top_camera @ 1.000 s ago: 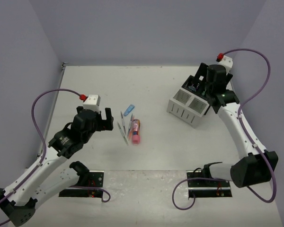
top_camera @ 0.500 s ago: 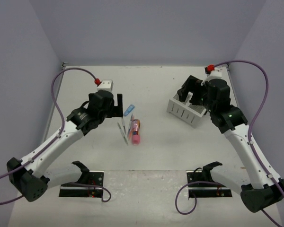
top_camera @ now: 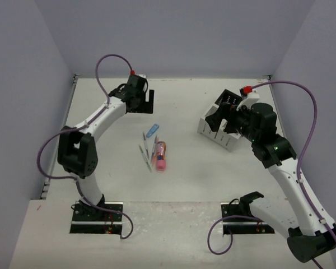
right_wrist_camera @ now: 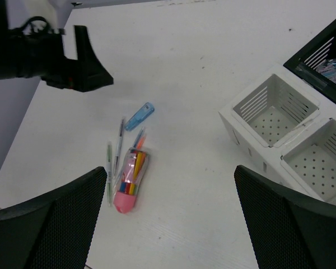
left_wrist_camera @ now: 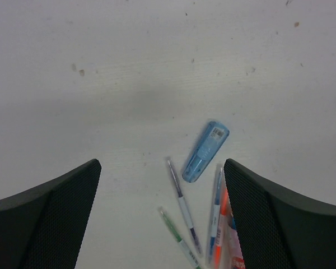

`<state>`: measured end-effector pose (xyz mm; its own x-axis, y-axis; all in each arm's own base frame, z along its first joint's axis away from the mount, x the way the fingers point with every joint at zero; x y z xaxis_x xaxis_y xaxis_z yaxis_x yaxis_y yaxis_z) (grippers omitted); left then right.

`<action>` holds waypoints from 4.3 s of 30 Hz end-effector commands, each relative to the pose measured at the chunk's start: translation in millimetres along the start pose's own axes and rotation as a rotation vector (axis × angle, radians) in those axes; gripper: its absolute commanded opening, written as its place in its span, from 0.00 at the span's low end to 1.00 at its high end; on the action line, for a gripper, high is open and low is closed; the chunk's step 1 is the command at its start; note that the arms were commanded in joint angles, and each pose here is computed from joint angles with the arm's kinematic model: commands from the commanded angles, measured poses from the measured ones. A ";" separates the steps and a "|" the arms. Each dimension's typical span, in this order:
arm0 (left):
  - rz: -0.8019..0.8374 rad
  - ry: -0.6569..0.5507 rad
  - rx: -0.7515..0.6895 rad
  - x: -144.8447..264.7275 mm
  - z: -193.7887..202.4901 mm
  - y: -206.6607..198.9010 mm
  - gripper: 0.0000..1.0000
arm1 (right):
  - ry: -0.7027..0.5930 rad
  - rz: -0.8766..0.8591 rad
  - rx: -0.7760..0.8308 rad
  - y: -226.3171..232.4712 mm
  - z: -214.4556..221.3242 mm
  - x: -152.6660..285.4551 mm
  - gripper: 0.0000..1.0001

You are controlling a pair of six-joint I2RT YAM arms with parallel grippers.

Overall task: Sort the stationery into containers
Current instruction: Pick up the stationery from the center of the board, then place the stationery in the storage box.

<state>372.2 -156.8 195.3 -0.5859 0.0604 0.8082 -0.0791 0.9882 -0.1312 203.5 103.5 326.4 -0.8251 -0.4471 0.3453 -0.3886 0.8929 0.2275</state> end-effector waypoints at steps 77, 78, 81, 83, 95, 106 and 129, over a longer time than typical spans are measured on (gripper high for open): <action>0.970 -0.430 -0.385 179.6 109.0 -123.4 0.00 | 0.077 -0.226 -0.214 50.0 -1.7 -8.5 0.78; 0.982 -0.436 -0.385 180.7 110.3 -123.6 0.00 | 0.084 -0.233 -0.217 52.0 2.4 -10.4 0.77; 1.038 -0.468 -0.379 189.3 108.8 -125.2 0.00 | 0.085 -0.230 -0.227 55.2 5.8 -13.2 0.70; 1.067 -0.481 -0.376 193.6 108.9 -125.4 0.00 | 0.094 -0.219 -0.226 56.9 9.4 -16.1 0.64; 1.032 -0.512 -0.341 193.7 103.6 -125.6 0.00 | 0.155 -0.315 -0.194 79.0 20.7 -26.3 0.01; 0.743 -0.634 -0.250 182.9 78.9 -115.1 1.00 | -0.080 0.261 -0.109 2.4 -21.9 -27.8 0.00; 0.757 -0.798 -0.167 65.3 39.9 -135.2 1.00 | -0.121 0.982 -0.086 -175.2 -21.8 -113.2 0.00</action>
<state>314.2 -278.1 230.6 -0.8414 0.5299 0.1057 0.4888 0.8299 -0.2691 357.0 5.5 259.5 -0.7953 0.4425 0.4143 0.4560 0.8870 -0.0721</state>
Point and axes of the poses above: each gripper's point midway between its finger pads, its own x axis back along the fingers, its own y axis along the line the jaws close on, z = x × y, the point moved 9 cm from there along x, back along the fingers, and after that the axes turned 11 degrees about x, right-handed, at the moved point
